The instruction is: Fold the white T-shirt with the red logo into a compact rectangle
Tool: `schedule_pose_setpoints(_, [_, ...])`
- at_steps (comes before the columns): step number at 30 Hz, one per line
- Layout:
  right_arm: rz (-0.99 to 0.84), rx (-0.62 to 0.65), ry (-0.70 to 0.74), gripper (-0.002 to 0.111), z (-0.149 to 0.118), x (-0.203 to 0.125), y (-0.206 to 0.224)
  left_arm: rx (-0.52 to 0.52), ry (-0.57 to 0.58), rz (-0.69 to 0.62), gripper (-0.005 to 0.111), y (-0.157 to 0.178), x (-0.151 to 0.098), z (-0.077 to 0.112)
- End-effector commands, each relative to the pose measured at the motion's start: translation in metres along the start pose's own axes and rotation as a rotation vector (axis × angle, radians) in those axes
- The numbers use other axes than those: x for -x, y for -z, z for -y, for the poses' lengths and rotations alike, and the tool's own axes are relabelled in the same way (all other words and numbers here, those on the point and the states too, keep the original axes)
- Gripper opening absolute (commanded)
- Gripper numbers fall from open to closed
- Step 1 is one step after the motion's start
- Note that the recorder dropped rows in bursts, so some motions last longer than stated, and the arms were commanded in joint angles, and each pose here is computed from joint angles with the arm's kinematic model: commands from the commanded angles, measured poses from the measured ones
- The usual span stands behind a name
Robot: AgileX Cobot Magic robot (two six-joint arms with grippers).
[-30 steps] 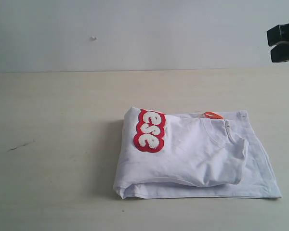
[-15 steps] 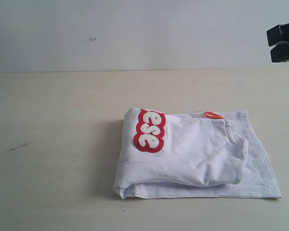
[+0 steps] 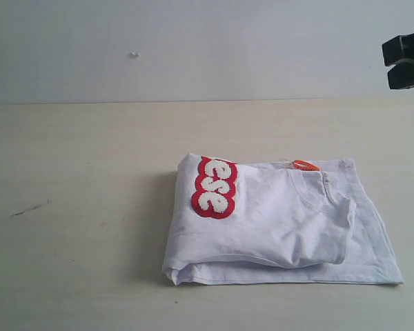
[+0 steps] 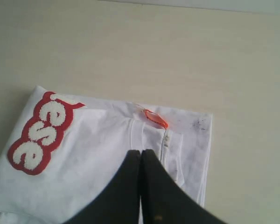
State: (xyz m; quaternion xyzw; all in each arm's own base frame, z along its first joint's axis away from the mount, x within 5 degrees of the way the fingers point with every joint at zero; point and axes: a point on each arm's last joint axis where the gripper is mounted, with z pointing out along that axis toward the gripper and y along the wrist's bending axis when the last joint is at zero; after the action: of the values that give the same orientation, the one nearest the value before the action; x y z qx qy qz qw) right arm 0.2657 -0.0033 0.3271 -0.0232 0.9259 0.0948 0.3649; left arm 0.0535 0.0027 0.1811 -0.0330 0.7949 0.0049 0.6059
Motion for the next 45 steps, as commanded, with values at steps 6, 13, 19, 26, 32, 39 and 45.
schedule_pose_setpoints(6, [0.067, -0.009, -0.016, 0.0, 0.001, 0.004, 0.001, -0.006, 0.007, 0.005, 0.0, 0.0, 0.0, 0.001])
schedule_pose_setpoints(13, [0.08, -0.03, -0.005, 0.0, 0.004, 0.006, -0.002, -0.006, 0.007, 0.005, 0.0, 0.0, 0.0, 0.001])
schedule_pose_setpoints(19, [-0.127, 0.034, -0.012, 0.0, 0.007, -0.009, -0.035, -0.006, 0.007, 0.005, 0.0, 0.0, 0.0, 0.001])
schedule_pose_setpoints(26, [-0.33, -0.014, -0.146, 0.013, 0.029, -0.031, -0.103, -0.006, 0.007, 0.005, 0.0, 0.0, 0.0, 0.001])
schedule_pose_setpoints(32, [-0.538, -0.019, -0.228, 0.047, 0.043, -0.066, -0.161, -0.006, 0.007, 0.005, 0.0, 0.0, 0.0, 0.001])
schedule_pose_setpoints(39, [-0.504, -0.068, -0.237, 0.046, 0.054, -0.076, -0.188, -0.006, 0.007, 0.005, 0.0, 0.0, 0.0, 0.001])
schedule_pose_setpoints(45, [-0.552, -0.073, -0.264, 0.046, 0.057, -0.088, -0.201, -0.006, 0.007, 0.005, 0.0, 0.0, 0.0, 0.001])
